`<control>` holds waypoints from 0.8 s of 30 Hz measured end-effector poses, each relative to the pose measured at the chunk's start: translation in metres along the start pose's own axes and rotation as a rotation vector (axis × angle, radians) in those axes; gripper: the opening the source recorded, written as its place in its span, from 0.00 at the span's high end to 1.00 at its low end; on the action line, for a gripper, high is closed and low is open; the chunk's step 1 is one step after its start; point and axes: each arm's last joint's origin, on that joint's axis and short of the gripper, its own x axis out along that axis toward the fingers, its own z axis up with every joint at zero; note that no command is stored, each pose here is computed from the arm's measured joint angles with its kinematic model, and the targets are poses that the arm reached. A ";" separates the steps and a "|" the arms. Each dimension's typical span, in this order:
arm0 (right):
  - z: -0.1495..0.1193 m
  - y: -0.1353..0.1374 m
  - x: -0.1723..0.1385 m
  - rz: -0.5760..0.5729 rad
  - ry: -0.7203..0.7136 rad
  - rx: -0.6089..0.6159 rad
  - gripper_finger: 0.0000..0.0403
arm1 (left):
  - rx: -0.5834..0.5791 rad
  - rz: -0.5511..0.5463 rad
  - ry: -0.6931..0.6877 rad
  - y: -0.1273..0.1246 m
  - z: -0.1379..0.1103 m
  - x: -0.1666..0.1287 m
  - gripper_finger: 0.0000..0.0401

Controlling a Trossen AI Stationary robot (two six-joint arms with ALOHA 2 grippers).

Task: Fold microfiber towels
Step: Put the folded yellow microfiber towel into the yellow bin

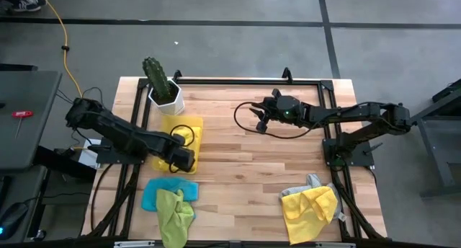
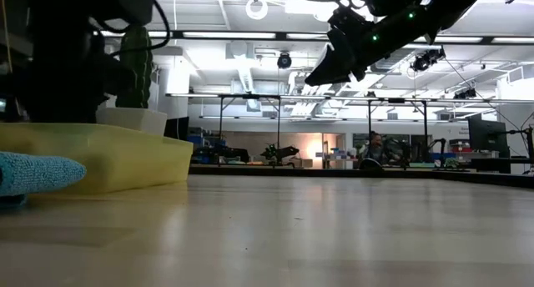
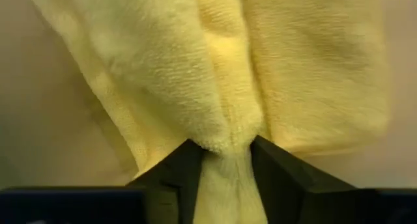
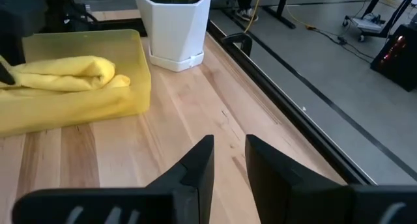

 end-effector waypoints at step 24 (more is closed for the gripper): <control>-0.002 0.000 0.000 0.000 0.016 -0.004 0.81 | 0.312 -0.015 -0.254 0.009 0.065 -0.032 0.71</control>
